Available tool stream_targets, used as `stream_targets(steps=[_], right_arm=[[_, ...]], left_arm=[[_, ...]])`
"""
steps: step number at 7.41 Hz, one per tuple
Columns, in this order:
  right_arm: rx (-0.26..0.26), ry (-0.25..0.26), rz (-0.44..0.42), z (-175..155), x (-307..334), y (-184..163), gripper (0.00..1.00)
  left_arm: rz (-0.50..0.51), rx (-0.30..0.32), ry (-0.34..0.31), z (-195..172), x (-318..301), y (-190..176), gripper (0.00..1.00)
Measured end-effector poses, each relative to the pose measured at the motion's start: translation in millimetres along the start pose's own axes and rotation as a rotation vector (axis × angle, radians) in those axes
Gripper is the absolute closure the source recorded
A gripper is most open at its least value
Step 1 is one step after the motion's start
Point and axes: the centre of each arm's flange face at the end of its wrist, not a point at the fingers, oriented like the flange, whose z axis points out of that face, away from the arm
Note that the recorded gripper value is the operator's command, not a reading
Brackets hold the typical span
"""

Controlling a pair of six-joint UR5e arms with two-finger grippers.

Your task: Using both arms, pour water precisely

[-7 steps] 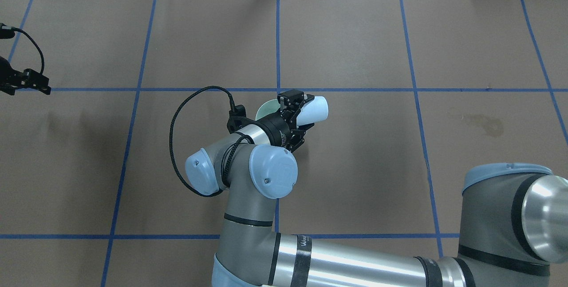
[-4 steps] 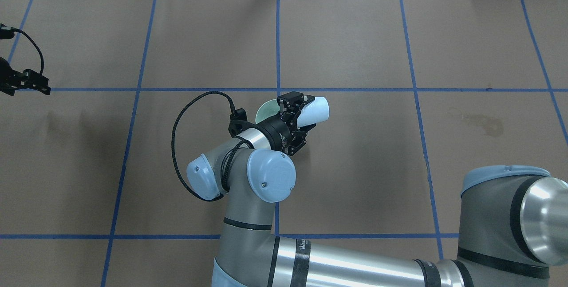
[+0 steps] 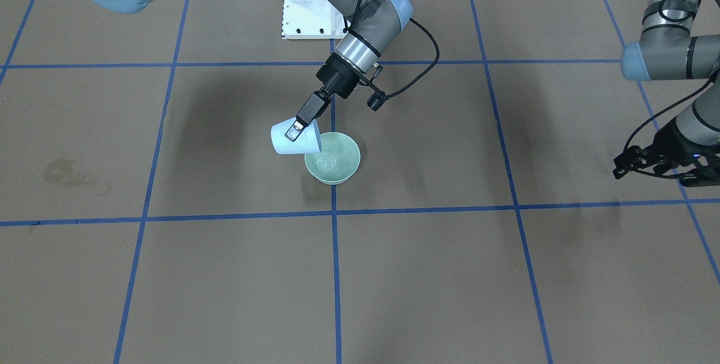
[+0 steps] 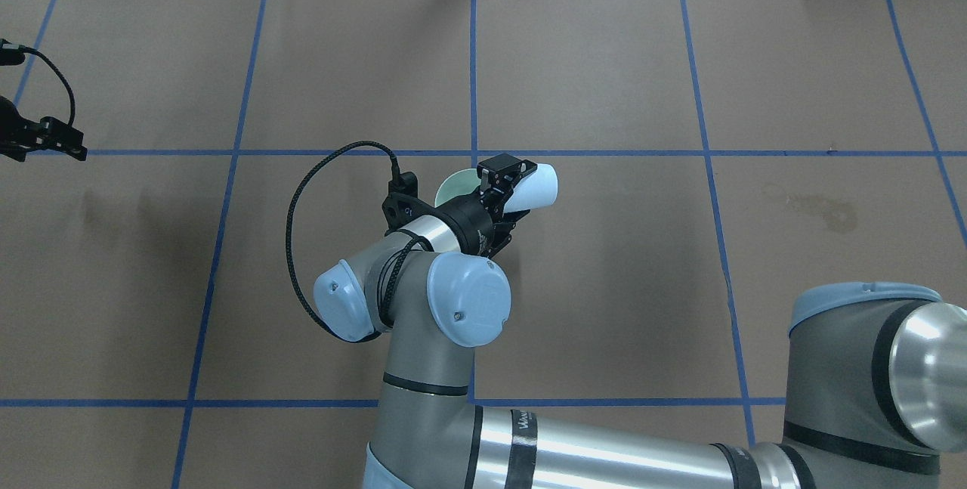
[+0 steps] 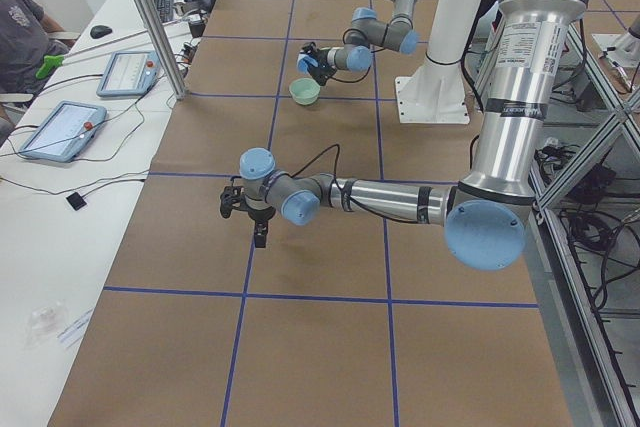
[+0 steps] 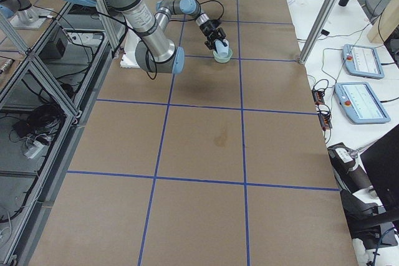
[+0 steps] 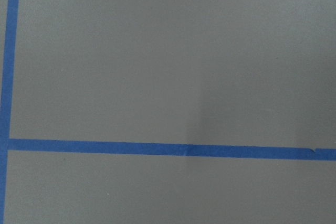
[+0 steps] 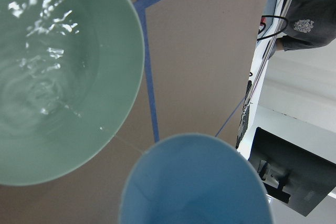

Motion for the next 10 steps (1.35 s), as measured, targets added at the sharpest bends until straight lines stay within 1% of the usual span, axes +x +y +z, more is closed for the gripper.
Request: stream_targets(steps=[1, 2, 3, 4, 5, 6, 7, 8, 9, 10], right_arm=[[0.027, -0.058, 0.120, 2.8, 13.2, 17.5, 0.94], [0.065, -0.132, 0.243, 12.5, 30.2, 43.7, 0.94], [0.100, -0.221, 0.357, 27.5, 54.6, 76.2, 0.94], [0.114, -0.308, 0.451, 45.6, 78.6, 107.8, 0.94], [0.117, -0.375, 0.538, 70.4, 96.1, 140.6, 0.94], [0.121, -0.422, 0.609, 100.6, 108.5, 170.3, 0.94], [0.120, -0.479, 0.675, 136.7, 122.0, 199.1, 0.97], [0.122, -0.543, 0.737, 177.7, 134.9, 236.2, 1.00], [0.141, -0.590, 0.793, 219.7, 141.7, 282.1, 1.00], [0.169, -0.617, 0.842, 256.7, 143.2, 331.0, 1.00]], left_arm=[[0.002, 0.002, 0.002, -1.2, 1.2, -0.1, 0.00], [0.003, 0.004, 0.003, -2.0, 2.2, -0.4, 0.00], [0.005, 0.005, 0.004, -2.7, 3.6, -1.3, 0.00], [0.007, 0.007, 0.006, -3.6, 5.3, -2.4, 0.00], [0.009, 0.009, 0.007, -4.3, 6.7, -3.5, 0.00], [0.010, 0.011, 0.009, -5.1, 8.2, -4.3, 0.00], [0.009, 0.015, 0.011, -7.1, 10.2, -4.5, 0.00], [0.007, 0.020, 0.014, -10.0, 12.6, -4.4, 0.00], [0.006, 0.022, 0.016, -11.6, 13.7, -3.9, 0.00], [0.006, 0.023, 0.017, -12.4, 14.0, -3.4, 0.00]])
